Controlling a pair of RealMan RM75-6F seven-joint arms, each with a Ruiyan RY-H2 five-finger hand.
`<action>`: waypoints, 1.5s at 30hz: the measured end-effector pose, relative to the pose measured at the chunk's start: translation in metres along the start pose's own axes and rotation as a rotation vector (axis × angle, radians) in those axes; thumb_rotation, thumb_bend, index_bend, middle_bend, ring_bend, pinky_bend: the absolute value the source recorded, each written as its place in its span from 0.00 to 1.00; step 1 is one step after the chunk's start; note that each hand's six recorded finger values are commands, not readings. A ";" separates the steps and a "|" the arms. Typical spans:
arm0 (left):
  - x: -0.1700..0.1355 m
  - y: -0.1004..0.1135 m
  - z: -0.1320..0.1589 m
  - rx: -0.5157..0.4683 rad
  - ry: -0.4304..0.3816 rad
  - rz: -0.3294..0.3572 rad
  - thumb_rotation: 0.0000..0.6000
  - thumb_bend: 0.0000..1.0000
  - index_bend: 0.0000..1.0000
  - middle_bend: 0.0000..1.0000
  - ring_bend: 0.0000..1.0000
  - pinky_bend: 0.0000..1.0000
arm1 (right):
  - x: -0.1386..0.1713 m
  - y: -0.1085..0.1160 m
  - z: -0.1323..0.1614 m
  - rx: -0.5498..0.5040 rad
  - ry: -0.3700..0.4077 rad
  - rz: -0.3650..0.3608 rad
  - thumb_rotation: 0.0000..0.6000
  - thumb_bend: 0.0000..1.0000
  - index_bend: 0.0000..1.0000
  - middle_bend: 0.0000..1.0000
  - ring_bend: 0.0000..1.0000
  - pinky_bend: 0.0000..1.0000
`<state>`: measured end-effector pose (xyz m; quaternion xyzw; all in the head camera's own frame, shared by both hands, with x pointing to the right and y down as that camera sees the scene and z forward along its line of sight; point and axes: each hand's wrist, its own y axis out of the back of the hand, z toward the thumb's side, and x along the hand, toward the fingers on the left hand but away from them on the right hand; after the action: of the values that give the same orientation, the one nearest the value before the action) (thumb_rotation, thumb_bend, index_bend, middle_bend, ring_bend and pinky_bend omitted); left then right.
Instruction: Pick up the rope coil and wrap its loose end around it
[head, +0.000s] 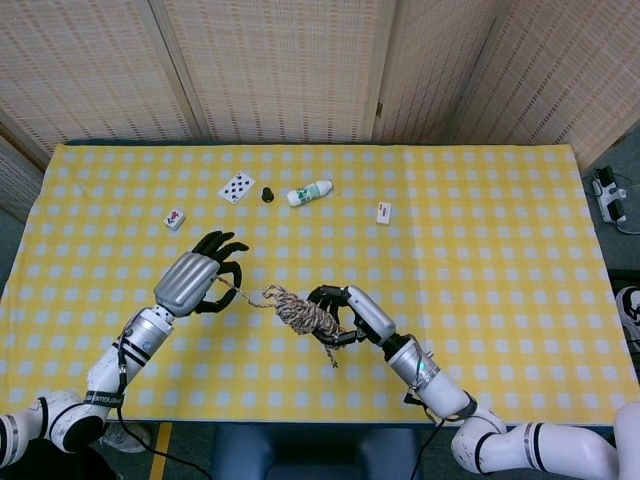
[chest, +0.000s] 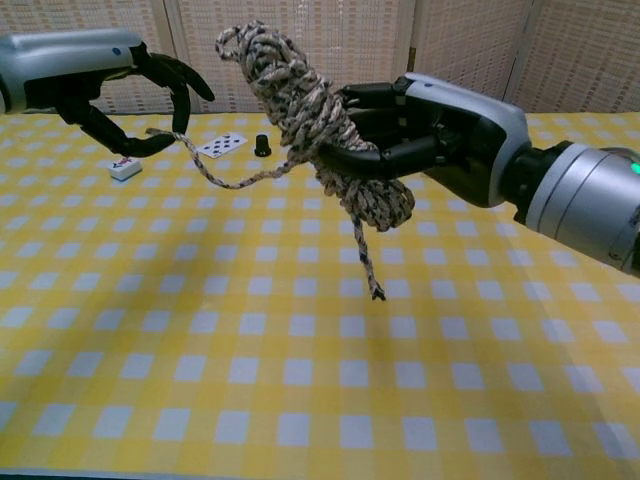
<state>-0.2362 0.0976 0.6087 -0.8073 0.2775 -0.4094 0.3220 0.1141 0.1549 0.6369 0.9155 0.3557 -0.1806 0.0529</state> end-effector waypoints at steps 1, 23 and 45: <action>0.003 0.001 0.002 0.017 -0.005 -0.003 1.00 0.54 0.59 0.20 0.05 0.00 | 0.000 -0.003 0.000 0.019 -0.008 0.016 1.00 0.72 0.78 0.62 0.67 0.67; 0.027 0.004 0.054 0.382 -0.134 0.091 1.00 0.54 0.58 0.19 0.04 0.00 | -0.019 -0.047 -0.013 0.134 -0.188 0.181 1.00 0.72 0.79 0.63 0.68 0.68; 0.000 -0.009 0.090 0.325 -0.198 0.183 1.00 0.54 0.58 0.18 0.00 0.00 | -0.051 -0.050 -0.027 -0.148 -0.338 0.046 1.00 0.72 0.79 0.63 0.69 0.69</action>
<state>-0.1587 0.1293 0.5739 -0.7523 0.2472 -0.3366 0.5096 0.0535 0.1657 0.6829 0.8736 0.3332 -0.3037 0.1832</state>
